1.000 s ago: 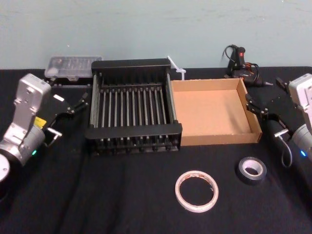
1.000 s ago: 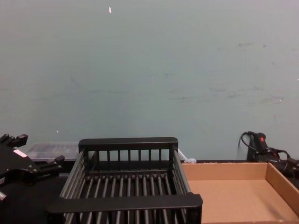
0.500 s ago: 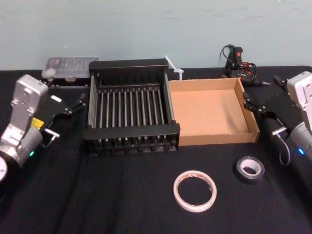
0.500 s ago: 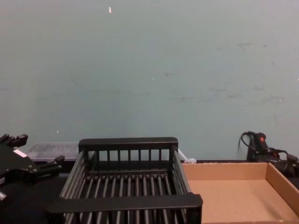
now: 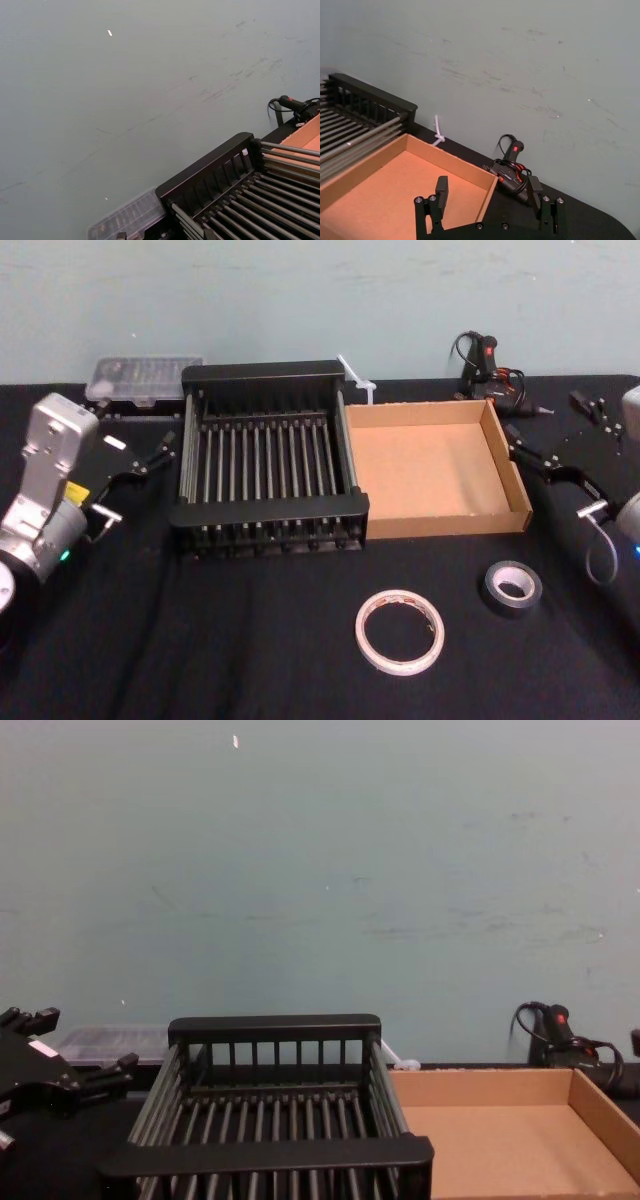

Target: Pick up the white tape and place it into the black box , Pick up the silver tape and place it into the brown box.

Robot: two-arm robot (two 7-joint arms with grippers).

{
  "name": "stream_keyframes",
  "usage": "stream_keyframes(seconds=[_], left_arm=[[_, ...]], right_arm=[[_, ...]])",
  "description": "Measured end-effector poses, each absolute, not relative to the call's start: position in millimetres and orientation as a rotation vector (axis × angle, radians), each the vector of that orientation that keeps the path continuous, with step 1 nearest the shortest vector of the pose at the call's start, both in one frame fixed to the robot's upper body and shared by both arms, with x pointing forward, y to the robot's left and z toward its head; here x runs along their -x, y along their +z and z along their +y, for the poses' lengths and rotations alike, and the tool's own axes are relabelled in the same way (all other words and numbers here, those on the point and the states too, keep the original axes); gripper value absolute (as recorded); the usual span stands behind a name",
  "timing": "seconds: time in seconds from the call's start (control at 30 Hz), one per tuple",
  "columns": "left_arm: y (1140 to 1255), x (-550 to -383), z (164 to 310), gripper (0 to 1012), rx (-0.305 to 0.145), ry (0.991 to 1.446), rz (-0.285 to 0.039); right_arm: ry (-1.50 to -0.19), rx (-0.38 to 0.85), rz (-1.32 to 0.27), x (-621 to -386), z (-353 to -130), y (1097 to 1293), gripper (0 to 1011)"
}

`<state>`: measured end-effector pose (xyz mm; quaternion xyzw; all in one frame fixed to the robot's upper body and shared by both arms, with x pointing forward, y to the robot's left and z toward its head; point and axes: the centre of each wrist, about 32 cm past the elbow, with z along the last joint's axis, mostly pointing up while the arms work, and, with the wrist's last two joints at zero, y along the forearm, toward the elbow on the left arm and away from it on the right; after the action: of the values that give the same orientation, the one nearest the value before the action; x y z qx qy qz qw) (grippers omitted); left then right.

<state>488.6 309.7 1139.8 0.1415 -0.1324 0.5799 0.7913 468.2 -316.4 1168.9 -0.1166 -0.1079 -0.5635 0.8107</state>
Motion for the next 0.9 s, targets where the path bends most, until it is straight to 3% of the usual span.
stream_keyframes(seconds=[0.6,0.9], left_arm=[[1139.8,-488.6,309.7,1001,-0.304,1.248,-0.285],[1139.8,-488.6,309.7,1001,-0.305,1.248,-0.285]], right_arm=[[-1.141,0.284,-0.044,-420.8,-333.0,1215.1,1002],[-1.089,0.313,0.038,-400.5,-336.9,1222.9,1002]])
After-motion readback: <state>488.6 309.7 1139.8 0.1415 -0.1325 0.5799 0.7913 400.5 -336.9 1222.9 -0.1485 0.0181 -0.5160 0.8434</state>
